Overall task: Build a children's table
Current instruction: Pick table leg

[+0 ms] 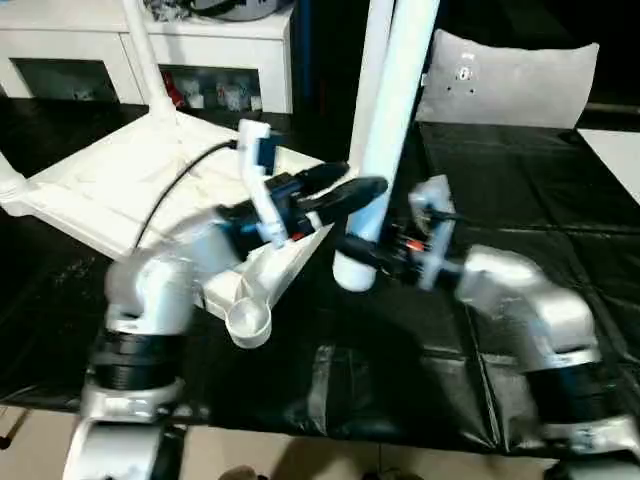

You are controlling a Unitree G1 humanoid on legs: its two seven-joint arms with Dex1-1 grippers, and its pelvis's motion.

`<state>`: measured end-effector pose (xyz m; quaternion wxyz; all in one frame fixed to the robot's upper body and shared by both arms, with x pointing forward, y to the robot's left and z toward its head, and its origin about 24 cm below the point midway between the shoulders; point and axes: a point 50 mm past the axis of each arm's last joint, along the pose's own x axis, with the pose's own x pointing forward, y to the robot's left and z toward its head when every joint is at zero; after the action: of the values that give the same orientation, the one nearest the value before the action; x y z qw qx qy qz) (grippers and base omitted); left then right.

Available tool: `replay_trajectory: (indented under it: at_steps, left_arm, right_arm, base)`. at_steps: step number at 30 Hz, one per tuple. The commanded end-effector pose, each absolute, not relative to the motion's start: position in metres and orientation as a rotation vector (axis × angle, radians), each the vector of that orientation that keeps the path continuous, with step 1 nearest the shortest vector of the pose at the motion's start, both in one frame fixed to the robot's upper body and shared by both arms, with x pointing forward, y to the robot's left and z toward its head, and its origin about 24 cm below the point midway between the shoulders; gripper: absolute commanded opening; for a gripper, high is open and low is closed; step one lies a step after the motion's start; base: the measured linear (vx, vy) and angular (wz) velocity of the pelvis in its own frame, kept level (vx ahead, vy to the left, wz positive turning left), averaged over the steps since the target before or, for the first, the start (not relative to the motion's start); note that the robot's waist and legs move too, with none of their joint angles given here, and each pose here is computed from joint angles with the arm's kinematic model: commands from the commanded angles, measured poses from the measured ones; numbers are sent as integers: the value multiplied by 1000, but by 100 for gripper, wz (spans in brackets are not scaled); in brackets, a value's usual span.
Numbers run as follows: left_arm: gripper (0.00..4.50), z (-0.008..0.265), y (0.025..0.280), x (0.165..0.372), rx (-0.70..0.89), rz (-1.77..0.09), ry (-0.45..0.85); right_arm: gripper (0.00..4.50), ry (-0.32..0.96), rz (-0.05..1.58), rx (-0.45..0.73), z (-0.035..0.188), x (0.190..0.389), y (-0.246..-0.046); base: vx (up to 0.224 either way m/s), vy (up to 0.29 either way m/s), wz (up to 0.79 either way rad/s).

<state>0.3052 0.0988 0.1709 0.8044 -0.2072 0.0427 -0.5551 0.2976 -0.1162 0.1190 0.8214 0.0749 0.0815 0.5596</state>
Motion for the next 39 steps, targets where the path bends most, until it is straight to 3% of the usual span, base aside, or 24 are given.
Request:
replay_trajectory:
  at_steps: [1,4,18,24,30,39]
  left_arm:
    - [450,175,94,299,-389,-1280,115]
    - [415,172,92,300,-353,-1289,129]
    - [415,174,95,301,-325,-1333,94]
    - [415,171,94,303,-156,-1315,25]
    - [415,160,95,304,67,-1298,59]
    - [415,156,100,309,240,-1250,44]
  right_arm:
    - [193,171,1264,158,124,292,-117]
    - [193,177,1293,148,125,291,-118]
    - [193,203,1353,126,124,287,-117]
    - [193,207,1352,115,123,287,-114]
    - [193,216,1354,105,120,286,-112]
    - [193,219,1356,96,120,286,-112]
  base:
    - [0,0,0]
    - [0,0,0]
    - [0,0,0]
    - [0,0,0]
    - [0,0,0]
    - [0,0,0]
